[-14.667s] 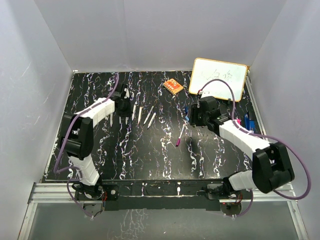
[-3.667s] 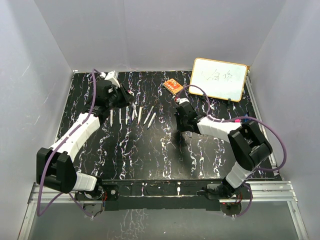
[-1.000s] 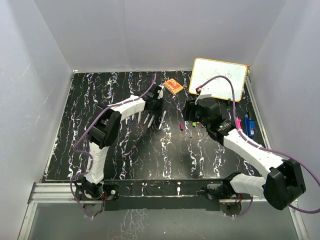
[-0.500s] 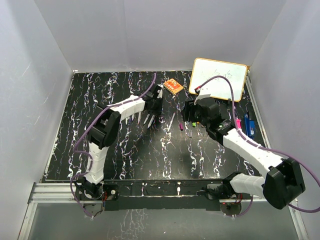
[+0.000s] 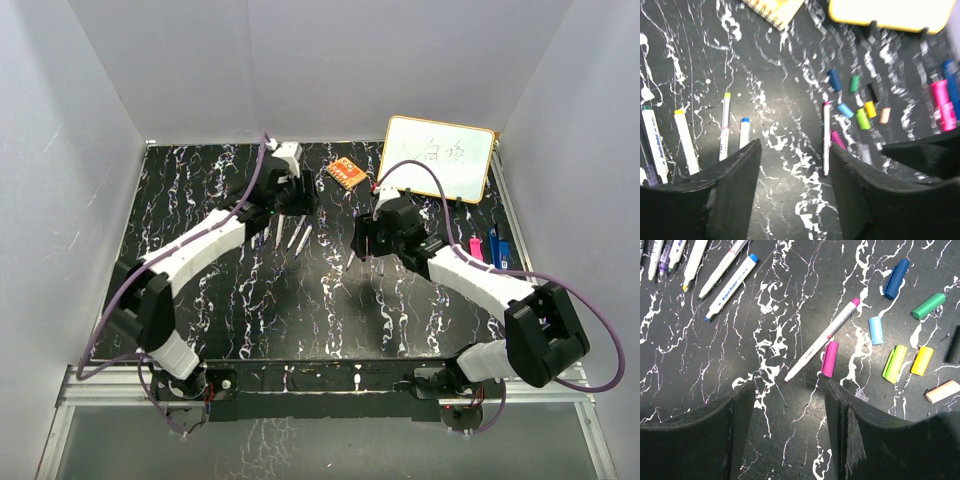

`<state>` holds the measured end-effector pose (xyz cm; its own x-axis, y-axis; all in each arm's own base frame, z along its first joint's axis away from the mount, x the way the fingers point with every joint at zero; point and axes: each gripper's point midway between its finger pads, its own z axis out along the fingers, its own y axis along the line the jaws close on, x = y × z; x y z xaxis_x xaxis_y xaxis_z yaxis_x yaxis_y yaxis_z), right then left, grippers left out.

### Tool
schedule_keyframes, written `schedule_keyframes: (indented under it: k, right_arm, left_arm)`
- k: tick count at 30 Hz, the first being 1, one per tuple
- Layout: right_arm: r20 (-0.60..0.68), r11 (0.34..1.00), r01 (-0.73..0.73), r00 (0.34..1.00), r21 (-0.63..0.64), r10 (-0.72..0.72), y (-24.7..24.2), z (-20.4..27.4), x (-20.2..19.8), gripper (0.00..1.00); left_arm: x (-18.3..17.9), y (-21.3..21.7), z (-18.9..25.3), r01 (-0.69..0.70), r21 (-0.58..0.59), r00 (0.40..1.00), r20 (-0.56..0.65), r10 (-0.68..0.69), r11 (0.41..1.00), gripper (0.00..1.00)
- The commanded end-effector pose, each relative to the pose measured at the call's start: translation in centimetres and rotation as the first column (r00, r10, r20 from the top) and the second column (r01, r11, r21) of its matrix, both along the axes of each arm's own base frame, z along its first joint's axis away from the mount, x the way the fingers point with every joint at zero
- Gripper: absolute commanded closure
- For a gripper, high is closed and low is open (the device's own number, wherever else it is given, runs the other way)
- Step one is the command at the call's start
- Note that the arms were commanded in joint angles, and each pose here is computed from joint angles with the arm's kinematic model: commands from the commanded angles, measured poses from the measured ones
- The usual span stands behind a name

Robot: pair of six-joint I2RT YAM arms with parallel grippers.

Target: Open the pen caps

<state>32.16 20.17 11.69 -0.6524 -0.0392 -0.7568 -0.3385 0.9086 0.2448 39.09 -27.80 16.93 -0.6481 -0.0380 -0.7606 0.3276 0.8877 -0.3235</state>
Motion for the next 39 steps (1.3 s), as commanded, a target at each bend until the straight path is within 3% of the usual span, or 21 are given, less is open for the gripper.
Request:
schedule_keyframes:
  k: [1, 3, 5, 9, 14, 19, 24, 28, 30, 35, 39]
  right_arm:
    - [0.120, 0.997, 0.011, 0.993, 0.077, -0.021, 0.8, 4.7, 1.7, 0.44]
    - [0.140, 0.995, 0.049, 0.988, 0.083, -0.060, 0.2, 5.3, 1.9, 0.43]
    - [0.163, 0.989, 0.119, 0.978, 0.086, -0.132, -0.9, 5.9, 2.2, 0.37]
    - [0.203, 0.959, 0.264, 0.939, 0.101, -0.279, -3.6, 6.8, 2.3, 0.12]
    - [0.179, 0.958, 0.270, 0.942, 0.098, -0.284, -3.6, 6.1, 2.0, 0.03]
    - [0.184, 0.931, 0.348, 0.913, 0.110, -0.364, -4.8, 6.3, 2.2, 0.02]
    - [0.226, 0.834, 0.510, 0.804, 0.211, -0.550, -7.8, 8.5, 2.1, 0.02]
    - [0.235, 0.669, 0.678, 0.627, 0.305, -0.743, -11.8, 9.4, 1.4, 0.02]
    - [0.253, 0.629, 0.710, 0.576, 0.316, -0.777, -13.1, 9.6, 0.9, 0.02]
    - [0.268, 0.652, 0.690, 0.594, 0.315, -0.758, -13.0, 9.5, 0.7, 0.02]
    - [0.263, 0.650, 0.700, 0.594, 0.296, -0.760, -13.2, 8.8, 0.5, 0.02]
  left_arm:
    - [-1.2, 0.9, 5.2, -0.031, -0.123, 0.990, 0.131, 0.048, 0.992, 0.37]
    - [-2.0, 2.3, 5.9, -0.074, -0.138, 0.985, 0.146, 0.094, 0.988, 0.12]
    - [-2.5, 3.8, 6.0, -0.131, -0.133, 0.978, 0.146, 0.151, 0.982, 0.02]
    - [-4.4, 7.4, 7.5, -0.240, -0.149, 0.947, 0.183, 0.266, 0.959, 0.01]
    - [-6.8, 11.8, 8.1, -0.368, -0.187, 0.887, 0.225, 0.404, 0.911, 0.01]
    - [-8.1, 14.5, 8.3, -0.447, -0.203, 0.838, 0.246, 0.487, 0.871, 0.02]
    - [-8.7, 16.0, 9.1, -0.492, -0.207, 0.804, 0.265, 0.533, 0.846, 0.01]
    - [-10.2, 20.3, 9.1, -0.657, -0.227, 0.676, 0.246, 0.695, 0.719, 0.01]
    - [-11.4, 22.4, 9.1, -0.714, -0.258, 0.603, 0.243, 0.759, 0.650, 0.01]
    - [-13.0, 23.7, 9.6, -0.687, -0.339, 0.578, 0.281, 0.766, 0.642, 0.01]
    - [-14.2, 24.8, 7.8, -0.732, -0.287, 0.563, 0.255, 0.786, 0.618, 0.01]
